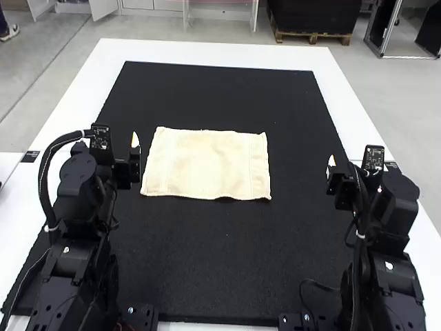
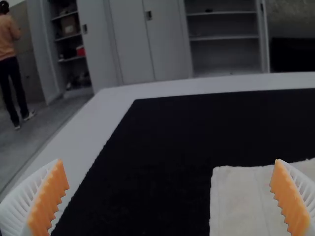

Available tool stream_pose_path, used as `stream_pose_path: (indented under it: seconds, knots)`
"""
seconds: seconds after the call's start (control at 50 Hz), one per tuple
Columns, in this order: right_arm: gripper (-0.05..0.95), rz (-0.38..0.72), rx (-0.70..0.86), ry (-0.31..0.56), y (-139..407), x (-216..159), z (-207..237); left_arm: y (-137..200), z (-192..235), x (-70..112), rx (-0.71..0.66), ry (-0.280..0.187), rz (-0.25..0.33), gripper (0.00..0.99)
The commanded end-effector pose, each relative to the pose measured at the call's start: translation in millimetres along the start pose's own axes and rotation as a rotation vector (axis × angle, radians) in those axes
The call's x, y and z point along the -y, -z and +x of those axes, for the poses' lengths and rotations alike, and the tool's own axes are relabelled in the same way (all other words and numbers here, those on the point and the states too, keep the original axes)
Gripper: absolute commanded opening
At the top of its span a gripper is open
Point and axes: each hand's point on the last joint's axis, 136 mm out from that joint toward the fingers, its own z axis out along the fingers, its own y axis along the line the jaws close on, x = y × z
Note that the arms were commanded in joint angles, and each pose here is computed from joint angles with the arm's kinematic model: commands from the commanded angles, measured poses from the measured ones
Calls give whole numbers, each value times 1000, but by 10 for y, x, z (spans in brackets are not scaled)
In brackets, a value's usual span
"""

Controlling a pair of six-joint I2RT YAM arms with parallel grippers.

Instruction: Fold the towel.

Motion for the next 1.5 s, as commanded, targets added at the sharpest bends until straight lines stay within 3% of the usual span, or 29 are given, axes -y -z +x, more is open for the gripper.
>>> stream_pose_path:
  seconds: [0.0, 0.06, 0.1, 0.28, 0.4, 0.52, 0.68, 0.72, 0.78, 0.9, 1.16, 1.22, 1.34, 1.48]
  knots:
    - [908, -6, 0, 63, 1, -6, 17, 3, -11, 19, 9, -10, 11, 966]
    - [905, -3, 15, 179, 1, -3, -20, 6, -78, 9, 36, -54, 6, 964]
    - [903, 3, 31, 213, 2, 7, -61, 11, -185, -7, 80, -89, -3, 962]
    - [907, 183, 221, 313, 97, 285, -587, 124, -750, -179, 298, -41, -82, 962]
    - [907, 266, 400, 350, 272, 378, -1029, 188, -938, -235, 362, -5, -101, 962]
    - [900, 291, 466, 219, 359, 476, -1159, 224, -1046, -236, 391, 20, -91, 964]
    - [897, 239, 511, 45, 472, 502, -1485, 315, -1473, -280, 463, 51, -83, 964]
    - [897, 220, 509, -16, 485, 511, -1624, 307, -1637, -293, 475, 83, -73, 964]
    - [898, 215, 492, -48, 431, 548, -1765, 225, -1842, -287, 465, 123, -53, 964]
    - [898, 190, 415, -147, 105, 647, -2020, -91, -2164, -230, 419, 160, -7, 964]
    - [897, 127, 240, -232, -855, 741, -2191, -944, -2274, -226, 316, 151, -42, 961]
    - [897, 108, 195, -234, -1091, 676, -2132, -1067, -2317, -272, 317, 154, -76, 952]
    - [895, 76, 143, -218, -1387, 493, -1989, -1272, -2261, -320, 284, 105, -128, 928]
    - [895, 73, 130, -174, -1583, 327, -1894, -1532, -1908, -293, 172, 75, -131, 936]
